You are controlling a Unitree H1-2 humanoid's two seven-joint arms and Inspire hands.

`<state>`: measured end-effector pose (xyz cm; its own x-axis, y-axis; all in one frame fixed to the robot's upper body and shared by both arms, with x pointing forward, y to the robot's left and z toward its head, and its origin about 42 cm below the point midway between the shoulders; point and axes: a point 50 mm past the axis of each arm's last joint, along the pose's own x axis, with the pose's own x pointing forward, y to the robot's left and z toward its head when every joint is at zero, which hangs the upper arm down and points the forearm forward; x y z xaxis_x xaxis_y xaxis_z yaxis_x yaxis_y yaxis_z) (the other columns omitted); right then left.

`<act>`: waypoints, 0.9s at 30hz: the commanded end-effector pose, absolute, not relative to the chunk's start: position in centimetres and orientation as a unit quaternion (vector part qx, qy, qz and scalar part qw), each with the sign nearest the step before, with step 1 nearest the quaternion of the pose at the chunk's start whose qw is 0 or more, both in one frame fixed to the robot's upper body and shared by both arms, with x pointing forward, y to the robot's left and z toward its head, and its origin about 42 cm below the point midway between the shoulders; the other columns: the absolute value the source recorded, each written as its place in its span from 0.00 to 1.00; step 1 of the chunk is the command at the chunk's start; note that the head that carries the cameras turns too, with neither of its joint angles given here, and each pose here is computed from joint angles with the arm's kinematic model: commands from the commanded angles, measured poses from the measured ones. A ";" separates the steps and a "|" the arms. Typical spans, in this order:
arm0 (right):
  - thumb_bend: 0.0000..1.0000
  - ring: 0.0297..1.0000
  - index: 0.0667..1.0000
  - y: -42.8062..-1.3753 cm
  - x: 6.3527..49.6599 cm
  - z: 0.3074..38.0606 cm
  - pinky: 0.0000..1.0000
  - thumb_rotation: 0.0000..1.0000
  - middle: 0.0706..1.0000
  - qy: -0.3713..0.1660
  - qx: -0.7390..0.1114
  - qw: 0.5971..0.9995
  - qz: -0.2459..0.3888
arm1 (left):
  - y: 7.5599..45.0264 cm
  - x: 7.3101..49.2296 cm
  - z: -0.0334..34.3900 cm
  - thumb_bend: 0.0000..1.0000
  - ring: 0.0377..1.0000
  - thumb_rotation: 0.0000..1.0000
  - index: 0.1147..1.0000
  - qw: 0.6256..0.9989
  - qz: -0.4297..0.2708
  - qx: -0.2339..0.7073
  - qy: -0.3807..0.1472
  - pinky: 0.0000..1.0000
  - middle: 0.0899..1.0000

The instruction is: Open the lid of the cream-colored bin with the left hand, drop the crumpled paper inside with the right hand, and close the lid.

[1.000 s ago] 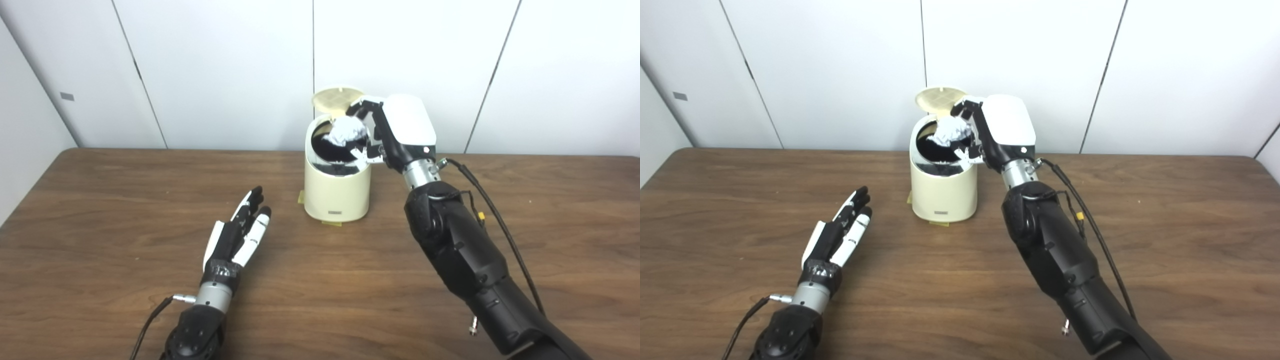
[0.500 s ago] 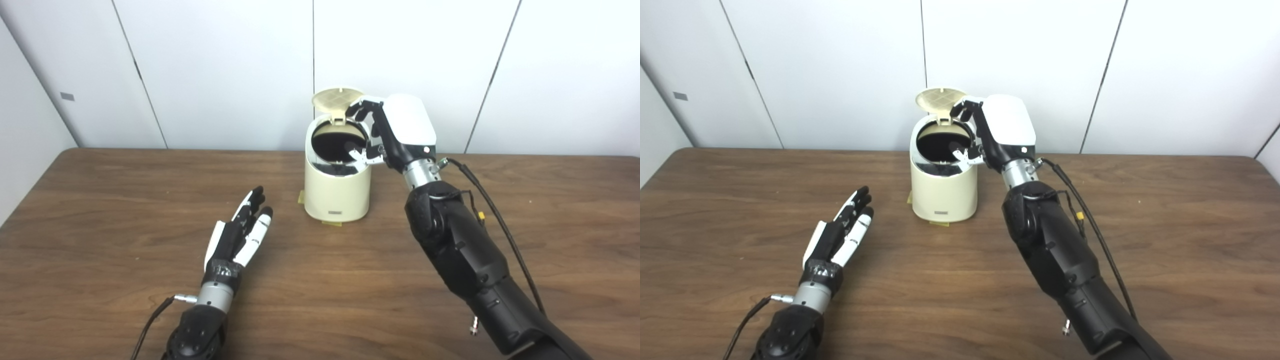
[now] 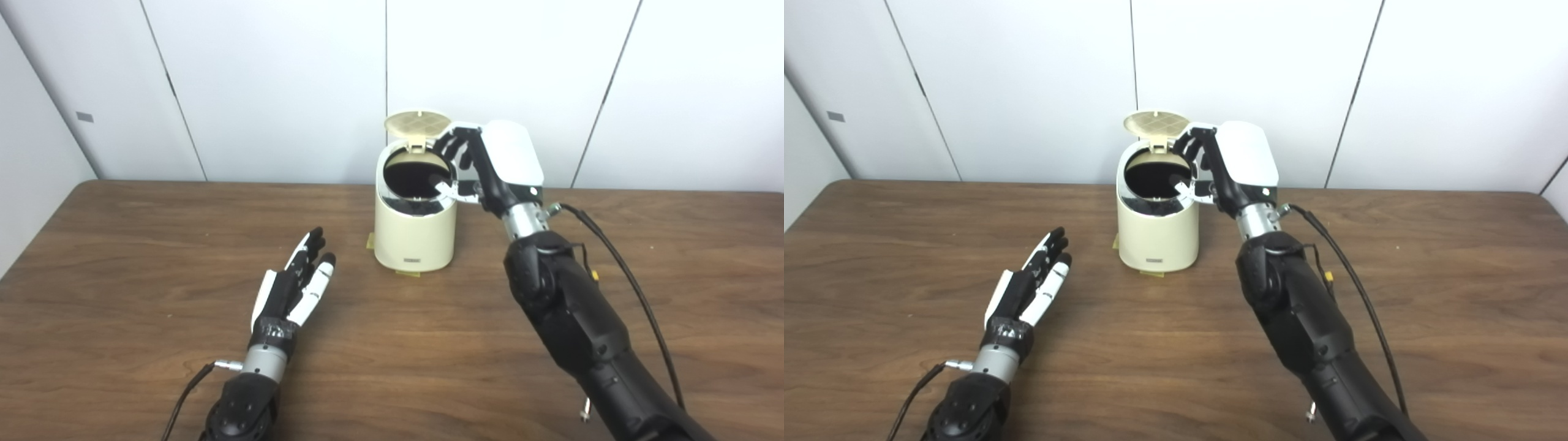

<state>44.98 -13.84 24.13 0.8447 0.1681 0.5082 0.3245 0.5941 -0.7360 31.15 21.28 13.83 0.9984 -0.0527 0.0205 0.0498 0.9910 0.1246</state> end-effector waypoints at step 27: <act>0.63 0.66 0.75 -27.1 38.7 21.7 0.60 0.43 0.70 -0.081 -0.127 0.986 -0.070 | 20.1 37.0 20.3 0.38 0.94 0.62 0.95 0.993 -0.010 0.065 -0.102 0.95 0.93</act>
